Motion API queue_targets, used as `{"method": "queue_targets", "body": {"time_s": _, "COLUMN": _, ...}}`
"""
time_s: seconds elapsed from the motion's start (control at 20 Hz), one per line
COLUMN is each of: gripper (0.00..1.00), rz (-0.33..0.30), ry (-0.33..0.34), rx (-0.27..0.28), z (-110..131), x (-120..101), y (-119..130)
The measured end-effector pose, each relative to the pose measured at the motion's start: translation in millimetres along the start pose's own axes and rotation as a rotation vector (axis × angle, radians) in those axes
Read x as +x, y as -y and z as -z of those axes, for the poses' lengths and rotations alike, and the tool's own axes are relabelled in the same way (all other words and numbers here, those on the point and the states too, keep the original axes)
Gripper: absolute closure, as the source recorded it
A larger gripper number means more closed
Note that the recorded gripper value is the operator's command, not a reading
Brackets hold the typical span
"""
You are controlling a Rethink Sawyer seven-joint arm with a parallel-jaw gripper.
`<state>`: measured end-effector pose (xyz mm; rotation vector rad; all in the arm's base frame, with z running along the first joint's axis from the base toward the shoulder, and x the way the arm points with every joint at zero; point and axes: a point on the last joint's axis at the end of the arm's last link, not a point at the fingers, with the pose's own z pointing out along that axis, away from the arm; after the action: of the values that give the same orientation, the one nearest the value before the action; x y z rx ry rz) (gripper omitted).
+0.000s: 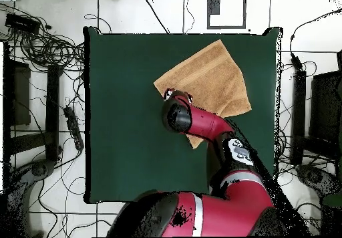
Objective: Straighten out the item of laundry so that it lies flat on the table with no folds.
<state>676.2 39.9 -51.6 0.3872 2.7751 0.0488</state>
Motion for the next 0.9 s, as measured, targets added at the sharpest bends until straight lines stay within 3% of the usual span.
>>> {"method": "queue_targets", "body": {"time_s": 0.05, "gripper": 0.0, "rz": 0.002, "ry": 0.0, "rx": -0.001, "z": 0, "x": 0, "y": 0}}
{"method": "queue_targets", "body": {"time_s": 0.1, "gripper": 1.0, "rz": 0.008, "ry": 0.005, "rx": 0.0, "z": 0, "x": -1, "y": 2}}
{"method": "queue_targets", "body": {"time_s": 0.9, "gripper": 1.0, "rz": 0.009, "ry": 0.03, "rx": -0.002, "z": -7, "x": -14, "y": 0}}
